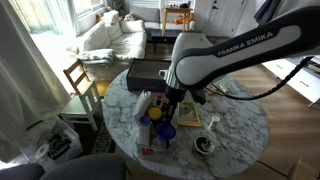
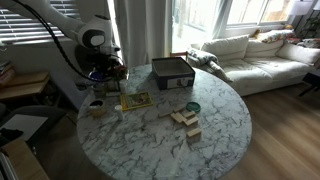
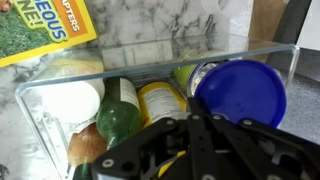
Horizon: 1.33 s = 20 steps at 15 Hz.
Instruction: Put the lid on the can on the table then put the other can on top
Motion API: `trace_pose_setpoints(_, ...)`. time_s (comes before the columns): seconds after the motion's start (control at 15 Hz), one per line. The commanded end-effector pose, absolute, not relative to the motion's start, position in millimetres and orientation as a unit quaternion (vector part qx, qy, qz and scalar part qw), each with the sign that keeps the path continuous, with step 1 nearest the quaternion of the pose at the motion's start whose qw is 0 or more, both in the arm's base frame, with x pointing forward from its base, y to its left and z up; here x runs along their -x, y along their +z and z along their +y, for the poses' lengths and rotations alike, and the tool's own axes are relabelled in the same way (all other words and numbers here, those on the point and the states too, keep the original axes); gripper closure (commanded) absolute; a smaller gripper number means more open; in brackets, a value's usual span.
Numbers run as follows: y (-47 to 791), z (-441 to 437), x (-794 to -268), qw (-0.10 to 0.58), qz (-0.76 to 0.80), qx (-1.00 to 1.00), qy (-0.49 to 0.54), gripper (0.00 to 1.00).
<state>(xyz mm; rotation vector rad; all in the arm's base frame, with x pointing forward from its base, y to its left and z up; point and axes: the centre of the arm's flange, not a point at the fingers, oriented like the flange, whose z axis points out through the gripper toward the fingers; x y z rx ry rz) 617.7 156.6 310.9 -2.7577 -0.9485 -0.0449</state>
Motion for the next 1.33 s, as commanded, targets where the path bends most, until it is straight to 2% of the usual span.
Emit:
trace_pose_setpoints(0.0, 331, 141, -604, 0.119, -0.328, 0.937, 0.014, 1.00)
trace_pose_setpoints(0.27, 345, 116, -585, 0.108, -0.315, 0.942, 0.041, 1.00)
trace_pose_setpoints(0.87, 327, 18, -491, 0.080, -0.207, 0.971, 0.087, 1.00)
trace_pose_setpoints(1.27, 312, 50, -476, 0.044, -0.173, 0.982, 0.058, 1.00)
